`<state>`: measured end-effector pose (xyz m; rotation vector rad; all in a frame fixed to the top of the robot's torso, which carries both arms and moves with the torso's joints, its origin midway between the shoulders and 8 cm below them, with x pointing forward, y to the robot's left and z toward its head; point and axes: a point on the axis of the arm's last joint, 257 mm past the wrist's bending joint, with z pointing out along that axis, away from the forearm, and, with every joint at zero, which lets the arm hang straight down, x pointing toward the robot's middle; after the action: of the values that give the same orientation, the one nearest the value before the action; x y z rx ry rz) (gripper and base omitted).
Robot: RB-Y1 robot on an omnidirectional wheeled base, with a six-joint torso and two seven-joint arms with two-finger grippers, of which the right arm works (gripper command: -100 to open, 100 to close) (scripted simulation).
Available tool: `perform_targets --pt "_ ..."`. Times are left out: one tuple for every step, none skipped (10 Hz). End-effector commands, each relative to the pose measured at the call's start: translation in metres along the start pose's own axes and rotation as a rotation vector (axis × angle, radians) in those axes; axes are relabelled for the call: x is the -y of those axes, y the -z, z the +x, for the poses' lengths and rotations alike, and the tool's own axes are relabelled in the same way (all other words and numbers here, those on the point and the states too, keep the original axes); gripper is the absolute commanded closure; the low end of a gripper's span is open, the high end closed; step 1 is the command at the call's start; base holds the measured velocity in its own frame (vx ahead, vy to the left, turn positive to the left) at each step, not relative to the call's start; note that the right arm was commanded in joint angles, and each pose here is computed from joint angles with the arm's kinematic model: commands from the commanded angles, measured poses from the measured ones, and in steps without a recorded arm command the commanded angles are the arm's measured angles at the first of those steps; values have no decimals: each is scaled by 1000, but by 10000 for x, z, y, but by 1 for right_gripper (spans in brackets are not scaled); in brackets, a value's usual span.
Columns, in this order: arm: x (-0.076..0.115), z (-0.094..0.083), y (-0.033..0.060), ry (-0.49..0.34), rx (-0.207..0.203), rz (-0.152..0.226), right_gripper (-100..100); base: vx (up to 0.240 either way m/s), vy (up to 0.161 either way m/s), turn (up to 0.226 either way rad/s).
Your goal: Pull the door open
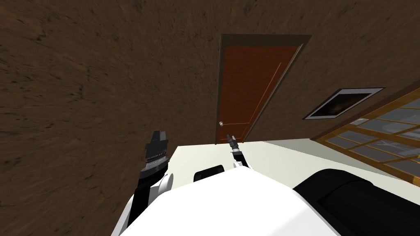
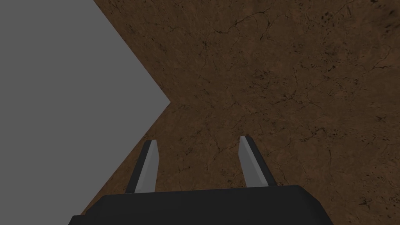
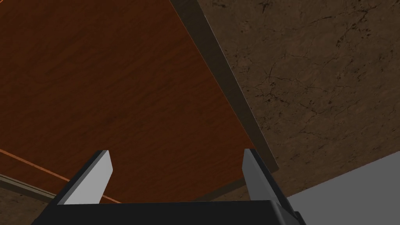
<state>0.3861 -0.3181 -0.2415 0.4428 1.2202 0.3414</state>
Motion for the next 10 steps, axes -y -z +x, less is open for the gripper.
perform_targets --pt "87 86 51 48 -16 15 -100 106 -23 41" --pt "137 134 83 74 -27 24 -100 102 -23 42" --pt "186 180 115 99 -36 32 -100 97 -16 35" --pt "234 226 147 124 -46 41 -100 84 -15 31" --pt "282 271 181 149 -57 49 -100 88 -15 40" --pt "330 315 216 174 -67 56 -100 100 -18 37" --pt "375 357 250 198 -77 64 -100 97 -29 30" --pt "418 396 283 220 -87 71 -100 97 -32 28" --pt "459 434 317 243 -97 77 -100 98 -27 38" --pt "501 472 352 265 -107 84 -100 92 -22 33"
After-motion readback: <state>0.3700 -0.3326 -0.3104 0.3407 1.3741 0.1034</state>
